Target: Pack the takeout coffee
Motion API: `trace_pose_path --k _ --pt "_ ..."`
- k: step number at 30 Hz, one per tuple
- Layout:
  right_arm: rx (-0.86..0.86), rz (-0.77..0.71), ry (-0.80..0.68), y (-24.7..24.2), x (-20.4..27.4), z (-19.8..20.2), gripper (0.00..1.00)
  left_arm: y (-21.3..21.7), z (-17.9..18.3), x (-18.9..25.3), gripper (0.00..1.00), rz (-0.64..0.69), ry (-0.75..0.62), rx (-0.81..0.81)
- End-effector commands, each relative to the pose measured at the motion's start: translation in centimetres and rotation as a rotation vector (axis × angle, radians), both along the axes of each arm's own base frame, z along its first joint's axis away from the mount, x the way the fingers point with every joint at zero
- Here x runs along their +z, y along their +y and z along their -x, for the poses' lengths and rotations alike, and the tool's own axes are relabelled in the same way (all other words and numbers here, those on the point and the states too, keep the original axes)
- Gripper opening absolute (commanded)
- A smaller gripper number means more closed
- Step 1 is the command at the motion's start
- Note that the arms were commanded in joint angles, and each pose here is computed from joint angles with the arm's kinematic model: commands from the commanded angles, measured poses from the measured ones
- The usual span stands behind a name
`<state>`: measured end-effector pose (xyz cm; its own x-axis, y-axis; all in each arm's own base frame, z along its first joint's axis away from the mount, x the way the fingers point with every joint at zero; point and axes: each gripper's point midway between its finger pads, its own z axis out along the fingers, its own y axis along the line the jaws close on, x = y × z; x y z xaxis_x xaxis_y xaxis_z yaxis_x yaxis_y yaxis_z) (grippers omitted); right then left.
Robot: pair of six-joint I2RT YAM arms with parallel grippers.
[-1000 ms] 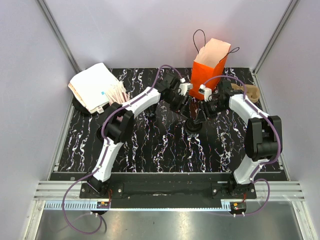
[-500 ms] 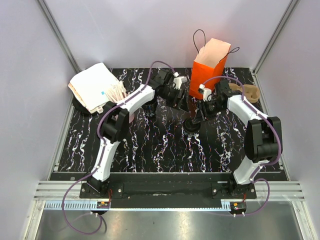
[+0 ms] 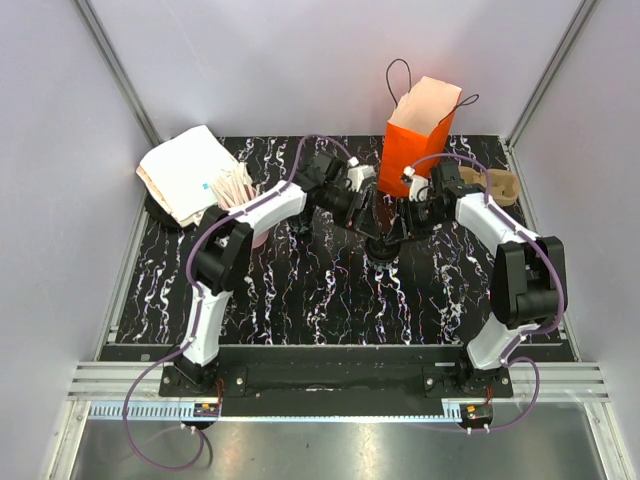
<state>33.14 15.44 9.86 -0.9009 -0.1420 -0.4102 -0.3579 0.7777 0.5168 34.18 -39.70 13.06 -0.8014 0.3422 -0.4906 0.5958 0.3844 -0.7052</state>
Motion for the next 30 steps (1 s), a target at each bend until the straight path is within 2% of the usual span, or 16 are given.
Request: trace_pose_path --k 1,15,19,26,30 --pt "-0.090 0.181 -0.061 -3.0 -2.2 -1.6 0.37 -0.4 0.8 0.7 0.83 -0.002 -0.029 0.021" --pt "-0.133 0.176 -0.073 -3.1 -2.0 -1.7 0.34 -1.7 0.0 -0.3 0.86 -0.031 -0.017 0.084" --pt "-0.135 0.169 -0.076 -3.0 -1.7 -1.7 0.34 -1.4 -0.2 -1.8 0.83 -0.090 -0.012 0.105" --pt "-0.139 0.169 -0.078 -3.1 -1.7 -1.7 0.34 -1.5 -0.4 -2.8 0.82 -0.115 -0.001 0.117" --pt "-0.138 0.166 -0.086 -3.0 -1.4 -1.7 0.35 -1.4 -0.6 -3.8 0.76 -0.148 0.008 0.122"
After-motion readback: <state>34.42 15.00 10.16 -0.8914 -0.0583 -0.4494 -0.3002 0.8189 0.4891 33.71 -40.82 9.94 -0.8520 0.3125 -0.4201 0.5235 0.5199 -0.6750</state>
